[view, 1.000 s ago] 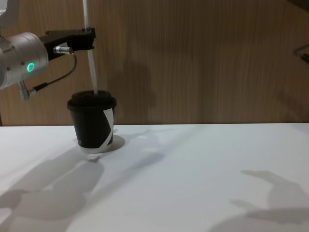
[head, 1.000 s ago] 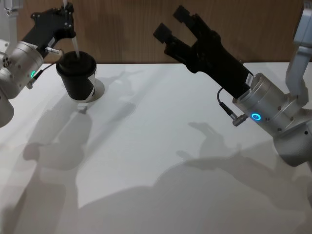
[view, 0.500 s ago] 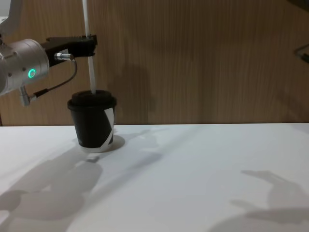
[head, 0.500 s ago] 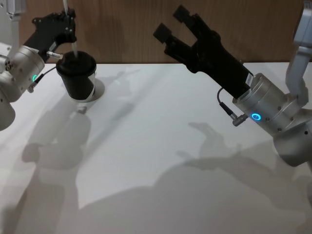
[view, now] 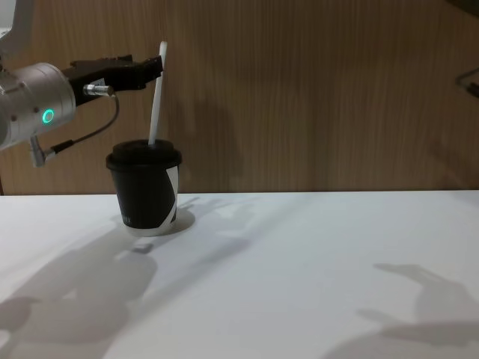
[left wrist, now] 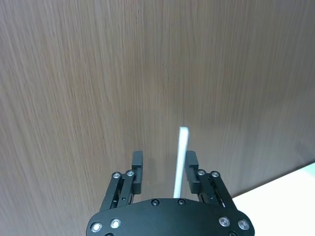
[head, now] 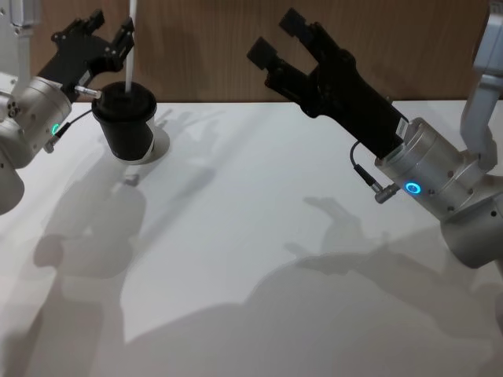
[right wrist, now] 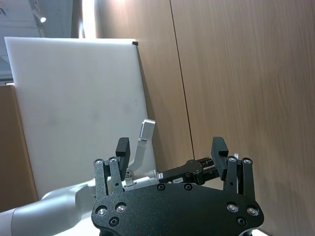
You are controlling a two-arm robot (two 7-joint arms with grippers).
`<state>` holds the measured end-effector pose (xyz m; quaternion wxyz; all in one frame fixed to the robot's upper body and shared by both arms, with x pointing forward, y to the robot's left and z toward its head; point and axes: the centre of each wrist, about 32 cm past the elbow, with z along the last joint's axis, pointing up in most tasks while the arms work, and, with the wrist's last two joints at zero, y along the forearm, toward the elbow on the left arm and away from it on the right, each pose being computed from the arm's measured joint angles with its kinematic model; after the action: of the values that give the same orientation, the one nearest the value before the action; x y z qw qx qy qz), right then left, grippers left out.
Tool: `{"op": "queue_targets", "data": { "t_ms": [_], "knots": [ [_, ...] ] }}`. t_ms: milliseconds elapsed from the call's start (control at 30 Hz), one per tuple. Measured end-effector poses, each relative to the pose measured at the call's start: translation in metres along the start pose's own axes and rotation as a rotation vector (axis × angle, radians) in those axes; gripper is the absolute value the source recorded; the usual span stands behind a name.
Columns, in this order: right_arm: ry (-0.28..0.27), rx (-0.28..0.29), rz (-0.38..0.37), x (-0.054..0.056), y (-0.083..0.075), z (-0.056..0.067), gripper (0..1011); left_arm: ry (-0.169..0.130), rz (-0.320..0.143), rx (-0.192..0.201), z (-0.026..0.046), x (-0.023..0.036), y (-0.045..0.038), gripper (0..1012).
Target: Pick up the straw with one hand, pass it to the other hand, and insert it into the cup.
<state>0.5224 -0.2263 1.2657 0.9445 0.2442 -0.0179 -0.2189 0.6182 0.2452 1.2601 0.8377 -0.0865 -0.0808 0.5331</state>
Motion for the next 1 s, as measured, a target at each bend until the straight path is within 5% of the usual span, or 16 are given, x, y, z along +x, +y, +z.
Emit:
{"op": "queue_targets", "data": {
  "t_ms": [533,1000],
  "knots": [
    [0.000,0.000,0.000,0.000,0.000,0.000,1001,0.022,0.014,-0.023,0.0145,-0.0006,0.0323,975],
    [-0.004,-0.011,-0.003,-0.001,-0.003,-0.001,1001,0.070,-0.055,0.001,0.0162,-0.0018,0.0594,1003]
  ]
}}
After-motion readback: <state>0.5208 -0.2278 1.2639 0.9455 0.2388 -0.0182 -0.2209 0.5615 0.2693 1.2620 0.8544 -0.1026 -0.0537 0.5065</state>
